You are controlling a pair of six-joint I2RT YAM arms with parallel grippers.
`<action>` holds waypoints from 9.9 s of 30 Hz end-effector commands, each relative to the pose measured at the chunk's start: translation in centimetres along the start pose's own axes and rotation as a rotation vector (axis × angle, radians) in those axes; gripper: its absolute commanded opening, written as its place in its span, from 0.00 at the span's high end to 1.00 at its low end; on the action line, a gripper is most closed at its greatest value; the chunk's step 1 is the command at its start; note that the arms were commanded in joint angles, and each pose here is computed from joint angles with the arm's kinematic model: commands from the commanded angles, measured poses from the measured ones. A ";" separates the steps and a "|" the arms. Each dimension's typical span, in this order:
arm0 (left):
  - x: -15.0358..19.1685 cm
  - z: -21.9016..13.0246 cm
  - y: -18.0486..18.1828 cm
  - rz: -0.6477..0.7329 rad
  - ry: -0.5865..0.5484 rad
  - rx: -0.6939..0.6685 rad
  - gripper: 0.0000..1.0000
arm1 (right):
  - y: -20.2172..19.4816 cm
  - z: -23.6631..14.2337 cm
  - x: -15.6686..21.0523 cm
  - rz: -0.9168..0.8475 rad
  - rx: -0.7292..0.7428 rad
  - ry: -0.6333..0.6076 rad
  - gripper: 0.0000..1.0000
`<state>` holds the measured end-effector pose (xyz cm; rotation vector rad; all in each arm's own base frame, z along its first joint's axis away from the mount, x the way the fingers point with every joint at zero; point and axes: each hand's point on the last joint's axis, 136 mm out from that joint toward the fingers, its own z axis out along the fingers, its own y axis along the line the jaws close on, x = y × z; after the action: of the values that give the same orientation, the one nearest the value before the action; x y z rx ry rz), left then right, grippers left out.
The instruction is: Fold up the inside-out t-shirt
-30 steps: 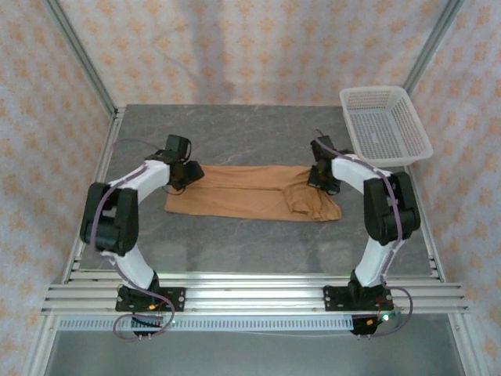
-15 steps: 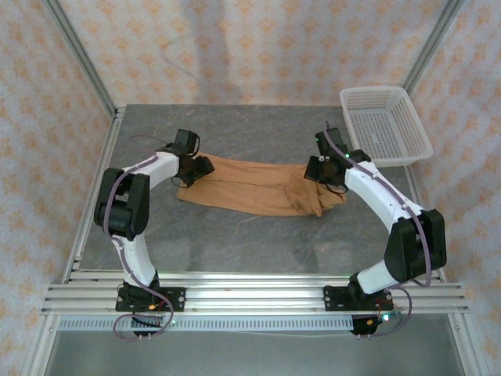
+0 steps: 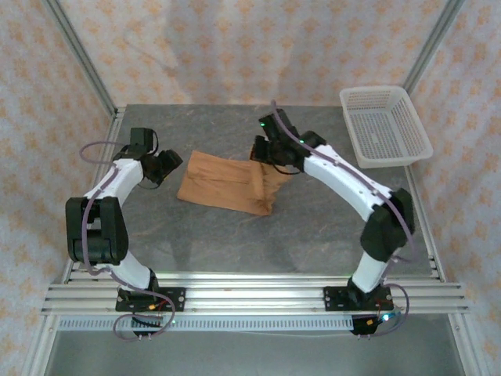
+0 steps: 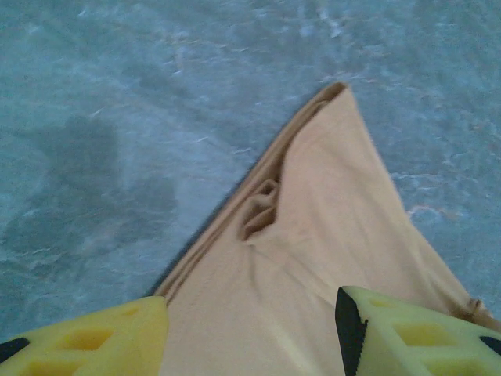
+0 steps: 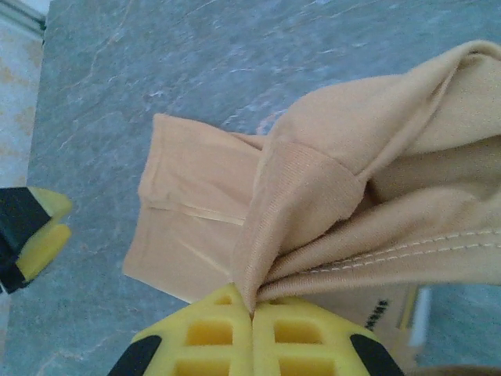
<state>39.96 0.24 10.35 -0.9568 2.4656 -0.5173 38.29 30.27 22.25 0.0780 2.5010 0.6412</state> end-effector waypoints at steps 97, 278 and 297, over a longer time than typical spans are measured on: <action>0.8 12.5 -7.8 0.221 0.043 -0.226 0.65 | -14.1 15.8 9.1 0.283 0.184 0.287 1.00; -2.1 3.7 -19.3 0.199 0.082 0.303 1.00 | -3.5 10.0 -9.9 0.046 -0.084 -0.068 1.00; -0.8 -8.2 -22.8 0.327 -0.173 0.576 1.00 | 0.3 0.7 -9.5 -0.061 -0.319 -0.167 1.00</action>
<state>50.31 -12.33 28.52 -0.4174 2.1502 -0.9041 49.35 28.75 29.02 -0.0371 2.2056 0.8629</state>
